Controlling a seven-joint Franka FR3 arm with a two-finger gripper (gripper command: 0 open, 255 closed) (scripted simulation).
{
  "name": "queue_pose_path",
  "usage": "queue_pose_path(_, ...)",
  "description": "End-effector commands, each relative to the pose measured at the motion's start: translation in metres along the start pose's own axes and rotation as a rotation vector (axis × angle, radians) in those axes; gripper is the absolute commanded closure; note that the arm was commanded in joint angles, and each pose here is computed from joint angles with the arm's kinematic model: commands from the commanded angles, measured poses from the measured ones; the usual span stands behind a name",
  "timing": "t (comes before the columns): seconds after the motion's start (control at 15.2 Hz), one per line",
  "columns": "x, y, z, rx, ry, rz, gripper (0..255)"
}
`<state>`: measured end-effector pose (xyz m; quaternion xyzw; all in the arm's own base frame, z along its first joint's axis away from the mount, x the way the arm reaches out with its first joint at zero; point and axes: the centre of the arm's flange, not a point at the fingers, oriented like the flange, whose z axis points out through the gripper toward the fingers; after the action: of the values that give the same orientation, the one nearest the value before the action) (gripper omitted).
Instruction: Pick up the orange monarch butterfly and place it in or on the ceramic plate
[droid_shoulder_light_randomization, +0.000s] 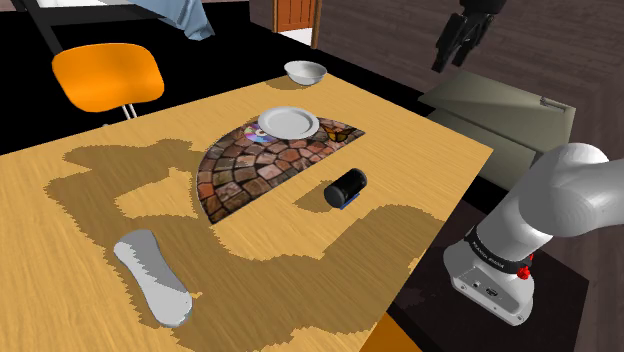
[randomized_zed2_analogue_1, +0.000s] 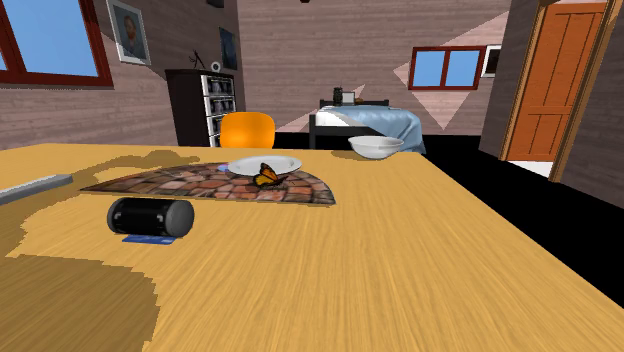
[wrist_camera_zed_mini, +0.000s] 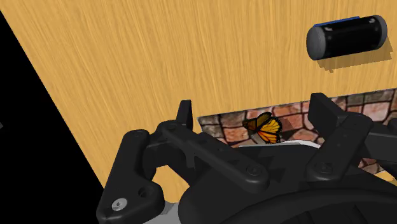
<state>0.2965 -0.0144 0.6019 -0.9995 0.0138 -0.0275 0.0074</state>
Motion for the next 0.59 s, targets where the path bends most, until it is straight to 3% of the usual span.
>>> queue_pose_path(0.0,0.000,0.000,0.000,0.000,0.000,0.000,0)
queue_pose_path(0.53,0.081,-0.022,0.078,-0.034,-0.076,-0.188,0)
